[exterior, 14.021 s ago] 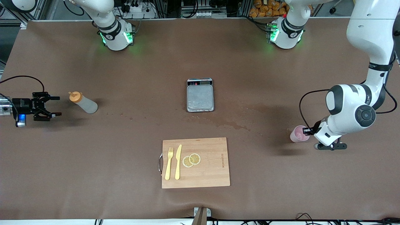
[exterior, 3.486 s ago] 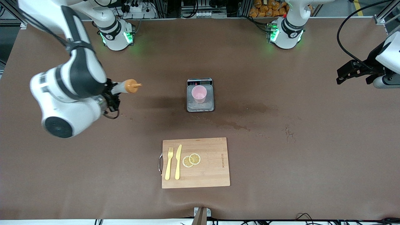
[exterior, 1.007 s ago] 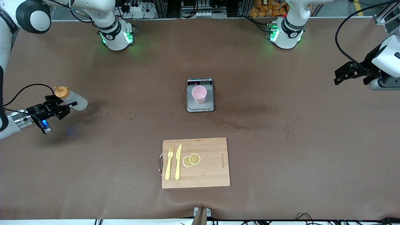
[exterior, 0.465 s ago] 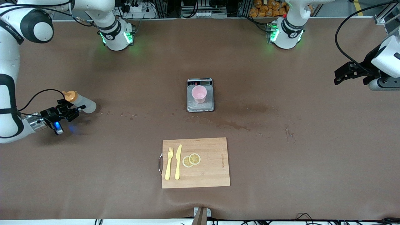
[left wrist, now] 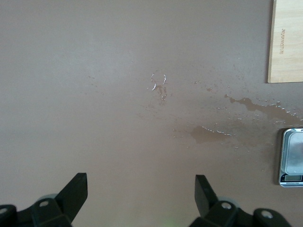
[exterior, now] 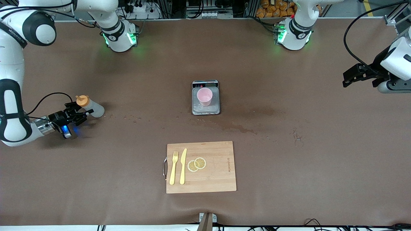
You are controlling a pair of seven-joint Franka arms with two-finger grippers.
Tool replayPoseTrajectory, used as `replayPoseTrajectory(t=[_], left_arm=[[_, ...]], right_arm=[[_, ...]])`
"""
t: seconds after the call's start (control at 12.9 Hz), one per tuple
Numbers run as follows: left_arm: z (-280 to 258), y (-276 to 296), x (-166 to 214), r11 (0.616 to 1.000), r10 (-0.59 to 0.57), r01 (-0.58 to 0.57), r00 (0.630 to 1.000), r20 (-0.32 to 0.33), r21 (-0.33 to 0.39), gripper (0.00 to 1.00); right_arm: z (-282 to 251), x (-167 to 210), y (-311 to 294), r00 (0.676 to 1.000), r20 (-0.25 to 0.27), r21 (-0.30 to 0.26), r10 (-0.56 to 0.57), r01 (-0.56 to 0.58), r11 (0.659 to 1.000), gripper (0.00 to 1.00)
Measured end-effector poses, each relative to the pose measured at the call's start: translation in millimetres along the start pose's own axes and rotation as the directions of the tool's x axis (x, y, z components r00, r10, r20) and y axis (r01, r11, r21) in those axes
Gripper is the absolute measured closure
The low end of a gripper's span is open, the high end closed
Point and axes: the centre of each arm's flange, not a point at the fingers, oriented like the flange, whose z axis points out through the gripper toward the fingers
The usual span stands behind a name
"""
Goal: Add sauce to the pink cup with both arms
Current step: 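Lower the bottle upright onto the table and open the right gripper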
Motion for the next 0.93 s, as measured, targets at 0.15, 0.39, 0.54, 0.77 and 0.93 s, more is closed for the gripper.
replayPoseTrajectory(t=[0.15, 0.39, 0.54, 0.77, 0.93], left_arm=[[1, 0, 0, 1.0, 0.0, 0.0, 1.0, 0.001, 0.0, 0.0], [1, 0, 0, 1.0, 0.0, 0.0, 1.0, 0.003, 0.0, 0.0], [3, 0, 0, 1.0, 0.0, 0.0, 1.0, 0.005, 0.001, 0.0], [4, 1, 1, 1.0, 0.001, -0.001, 1.0, 0.007, 0.001, 0.0], [4, 1, 1, 1.0, 0.002, -0.002, 1.0, 0.007, 0.001, 0.0]], right_arm=[[1, 1, 1, 1.0, 0.0, 0.001, 0.003, -0.003, 1.0, 0.43], [-2, -2, -1, 1.0, -0.009, 0.002, 0.02, -0.02, 1.0, 0.36], [-17, -18, -7, 0.996, -0.052, -0.002, 0.072, -0.073, 0.997, 0.15], [-45, -55, -17, 0.988, -0.101, -0.024, 0.113, -0.116, 0.993, 0.0], [-64, -74, -22, 0.977, -0.147, -0.017, 0.154, -0.159, 0.987, 0.0]])
